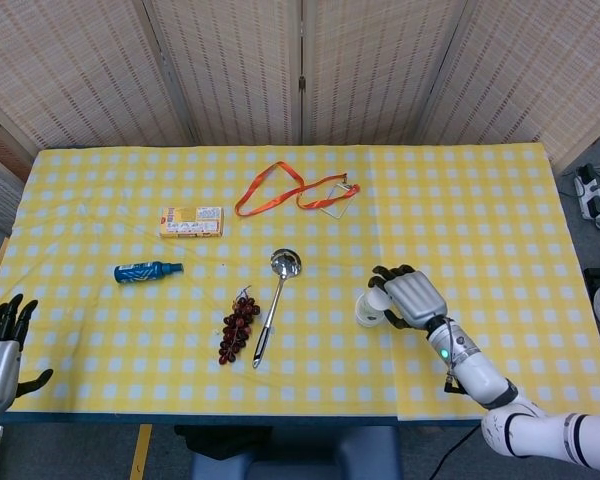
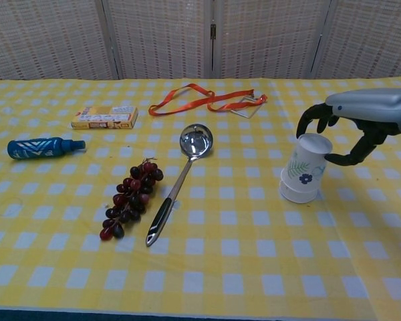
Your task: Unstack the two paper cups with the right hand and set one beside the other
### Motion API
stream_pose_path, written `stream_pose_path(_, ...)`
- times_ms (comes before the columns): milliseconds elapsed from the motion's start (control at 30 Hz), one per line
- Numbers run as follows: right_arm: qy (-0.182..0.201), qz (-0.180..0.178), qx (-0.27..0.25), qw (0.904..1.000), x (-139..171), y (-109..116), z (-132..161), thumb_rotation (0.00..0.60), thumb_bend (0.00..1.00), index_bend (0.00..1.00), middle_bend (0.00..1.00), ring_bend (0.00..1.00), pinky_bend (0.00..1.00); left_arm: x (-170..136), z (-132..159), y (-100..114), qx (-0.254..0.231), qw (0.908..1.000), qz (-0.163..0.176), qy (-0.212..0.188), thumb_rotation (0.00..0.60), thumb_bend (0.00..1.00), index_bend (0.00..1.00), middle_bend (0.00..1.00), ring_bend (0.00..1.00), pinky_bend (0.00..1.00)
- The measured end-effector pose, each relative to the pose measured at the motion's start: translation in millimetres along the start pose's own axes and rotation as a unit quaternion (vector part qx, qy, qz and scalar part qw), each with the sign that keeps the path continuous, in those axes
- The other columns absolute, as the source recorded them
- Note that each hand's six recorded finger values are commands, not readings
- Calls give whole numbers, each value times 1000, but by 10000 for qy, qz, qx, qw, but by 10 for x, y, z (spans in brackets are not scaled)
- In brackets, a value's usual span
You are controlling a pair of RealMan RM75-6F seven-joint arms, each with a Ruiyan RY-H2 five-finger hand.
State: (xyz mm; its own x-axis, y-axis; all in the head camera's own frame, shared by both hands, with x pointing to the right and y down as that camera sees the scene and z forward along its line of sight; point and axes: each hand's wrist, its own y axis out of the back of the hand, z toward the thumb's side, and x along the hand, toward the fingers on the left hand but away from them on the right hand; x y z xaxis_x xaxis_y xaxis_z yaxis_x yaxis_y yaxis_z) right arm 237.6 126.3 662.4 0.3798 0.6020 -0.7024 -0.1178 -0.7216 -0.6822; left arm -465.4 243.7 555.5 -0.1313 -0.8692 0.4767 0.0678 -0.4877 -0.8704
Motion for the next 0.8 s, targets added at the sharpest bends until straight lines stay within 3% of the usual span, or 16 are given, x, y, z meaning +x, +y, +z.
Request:
stream_pose_path(367,109,-475,-371,9981,194,379,-9,600,487,363,187,248,202,9,3,8,-1,10000,-28,7,600,188,14,0,7,0)
stream_pose_path(567,-80,-852,-557,9948,458,603,-257,600,487,366,193,252,202,7,0,6,-9,10000,-48,17,600,190,13,0,8,0)
stream_pose_path(800,-430,-740,-635,9943,606,460,-585,600,487,368,201,254,202,21,58,-18,-39,9999,-104,-62,600,190,12,0,8,0)
